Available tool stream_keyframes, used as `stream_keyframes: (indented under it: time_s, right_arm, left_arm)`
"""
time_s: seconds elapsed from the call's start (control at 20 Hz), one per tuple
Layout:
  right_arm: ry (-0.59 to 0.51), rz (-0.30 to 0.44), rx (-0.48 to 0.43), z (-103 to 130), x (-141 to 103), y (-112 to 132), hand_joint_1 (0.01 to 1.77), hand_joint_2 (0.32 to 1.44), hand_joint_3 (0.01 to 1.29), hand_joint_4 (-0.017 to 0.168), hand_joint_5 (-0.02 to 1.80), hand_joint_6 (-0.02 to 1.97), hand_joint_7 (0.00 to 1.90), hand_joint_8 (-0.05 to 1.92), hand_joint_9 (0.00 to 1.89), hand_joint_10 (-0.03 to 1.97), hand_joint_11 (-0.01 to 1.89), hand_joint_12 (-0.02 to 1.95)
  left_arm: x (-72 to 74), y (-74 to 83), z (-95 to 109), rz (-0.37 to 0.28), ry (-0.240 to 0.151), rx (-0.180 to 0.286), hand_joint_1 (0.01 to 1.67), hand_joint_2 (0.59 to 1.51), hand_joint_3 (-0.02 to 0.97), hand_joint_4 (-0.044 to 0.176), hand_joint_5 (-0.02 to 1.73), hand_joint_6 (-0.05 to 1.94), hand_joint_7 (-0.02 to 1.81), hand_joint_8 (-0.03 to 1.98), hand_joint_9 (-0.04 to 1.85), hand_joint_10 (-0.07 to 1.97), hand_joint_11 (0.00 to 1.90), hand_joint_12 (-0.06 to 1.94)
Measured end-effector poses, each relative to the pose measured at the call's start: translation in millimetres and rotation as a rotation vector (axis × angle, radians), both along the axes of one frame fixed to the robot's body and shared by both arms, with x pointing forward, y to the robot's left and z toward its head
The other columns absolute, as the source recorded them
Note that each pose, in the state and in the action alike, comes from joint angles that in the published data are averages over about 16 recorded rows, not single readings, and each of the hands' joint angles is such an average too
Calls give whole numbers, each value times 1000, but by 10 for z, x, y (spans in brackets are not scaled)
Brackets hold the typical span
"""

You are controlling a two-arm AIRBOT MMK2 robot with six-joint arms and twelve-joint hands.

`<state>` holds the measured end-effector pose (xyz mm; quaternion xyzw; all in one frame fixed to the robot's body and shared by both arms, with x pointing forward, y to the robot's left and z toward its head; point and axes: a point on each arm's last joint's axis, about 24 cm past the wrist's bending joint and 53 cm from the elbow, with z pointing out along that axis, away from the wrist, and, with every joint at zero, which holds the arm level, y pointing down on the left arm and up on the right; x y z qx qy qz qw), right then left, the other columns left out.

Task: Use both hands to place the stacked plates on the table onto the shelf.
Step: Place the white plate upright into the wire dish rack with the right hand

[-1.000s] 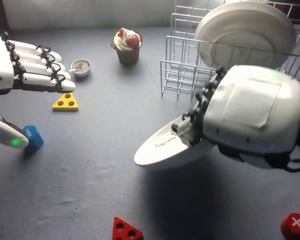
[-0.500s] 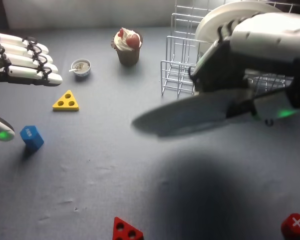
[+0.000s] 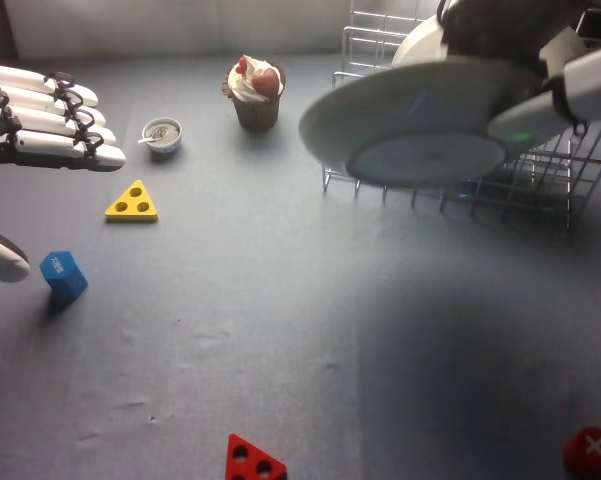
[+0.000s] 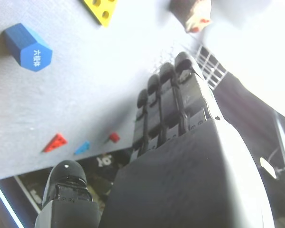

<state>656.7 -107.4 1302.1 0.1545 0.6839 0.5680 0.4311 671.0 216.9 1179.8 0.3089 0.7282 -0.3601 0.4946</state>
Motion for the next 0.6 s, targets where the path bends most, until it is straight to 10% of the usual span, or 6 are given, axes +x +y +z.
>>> stream_keyframes:
  time_s: [0.6]
  right_arm:
    - [123,-75,242,258,281,-396,1473,961,14,-9,897,876,1106,568,1181,620,1012,1295]
  left_arm:
    - [-3,0,-10,-2,0,5,14,1078,-3,-1,147,20,193,0,171,11,154,11]
